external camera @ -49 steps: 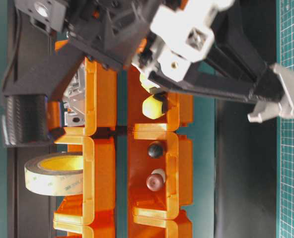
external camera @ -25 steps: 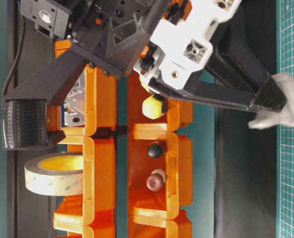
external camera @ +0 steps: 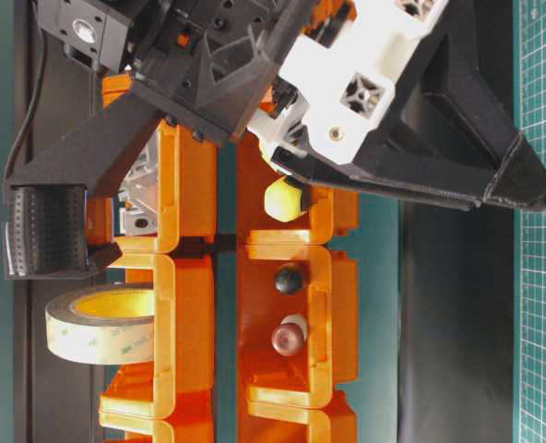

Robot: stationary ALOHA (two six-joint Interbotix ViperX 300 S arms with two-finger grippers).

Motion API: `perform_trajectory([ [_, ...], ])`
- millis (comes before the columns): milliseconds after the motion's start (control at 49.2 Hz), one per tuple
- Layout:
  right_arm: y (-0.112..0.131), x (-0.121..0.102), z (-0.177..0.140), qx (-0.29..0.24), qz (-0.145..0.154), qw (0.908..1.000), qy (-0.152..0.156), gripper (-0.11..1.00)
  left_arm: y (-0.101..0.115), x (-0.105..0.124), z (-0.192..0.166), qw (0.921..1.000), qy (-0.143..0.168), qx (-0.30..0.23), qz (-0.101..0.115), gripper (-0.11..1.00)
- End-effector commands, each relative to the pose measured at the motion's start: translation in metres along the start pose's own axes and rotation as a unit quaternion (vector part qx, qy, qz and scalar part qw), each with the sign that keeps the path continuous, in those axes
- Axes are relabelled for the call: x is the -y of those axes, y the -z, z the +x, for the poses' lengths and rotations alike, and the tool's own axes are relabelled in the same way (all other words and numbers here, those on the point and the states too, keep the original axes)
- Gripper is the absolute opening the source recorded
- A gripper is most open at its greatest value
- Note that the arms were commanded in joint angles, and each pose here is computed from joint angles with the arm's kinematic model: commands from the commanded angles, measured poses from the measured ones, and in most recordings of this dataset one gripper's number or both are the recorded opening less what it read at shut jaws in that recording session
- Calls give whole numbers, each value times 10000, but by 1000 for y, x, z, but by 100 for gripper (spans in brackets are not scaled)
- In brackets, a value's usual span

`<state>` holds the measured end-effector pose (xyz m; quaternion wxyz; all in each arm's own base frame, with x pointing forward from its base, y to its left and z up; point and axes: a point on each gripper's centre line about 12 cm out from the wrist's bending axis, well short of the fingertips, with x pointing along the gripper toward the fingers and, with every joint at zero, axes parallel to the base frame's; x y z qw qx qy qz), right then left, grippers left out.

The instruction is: Pick corner brachets from container rack with right arm.

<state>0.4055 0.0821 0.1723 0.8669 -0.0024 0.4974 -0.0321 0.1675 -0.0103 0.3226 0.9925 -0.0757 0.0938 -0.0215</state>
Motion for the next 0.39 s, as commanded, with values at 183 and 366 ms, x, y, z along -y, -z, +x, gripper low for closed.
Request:
perform_trajectory([
  [183, -12, -2, -25, 285, 74, 9995, -83, 83, -4, 1, 0, 10000, 15, 52, -7, 0],
  [366, -10, -4, -58, 528, 202, 9982, -186, 83, -3, 1, 0, 10000, 12, 37, -7, 0],
])
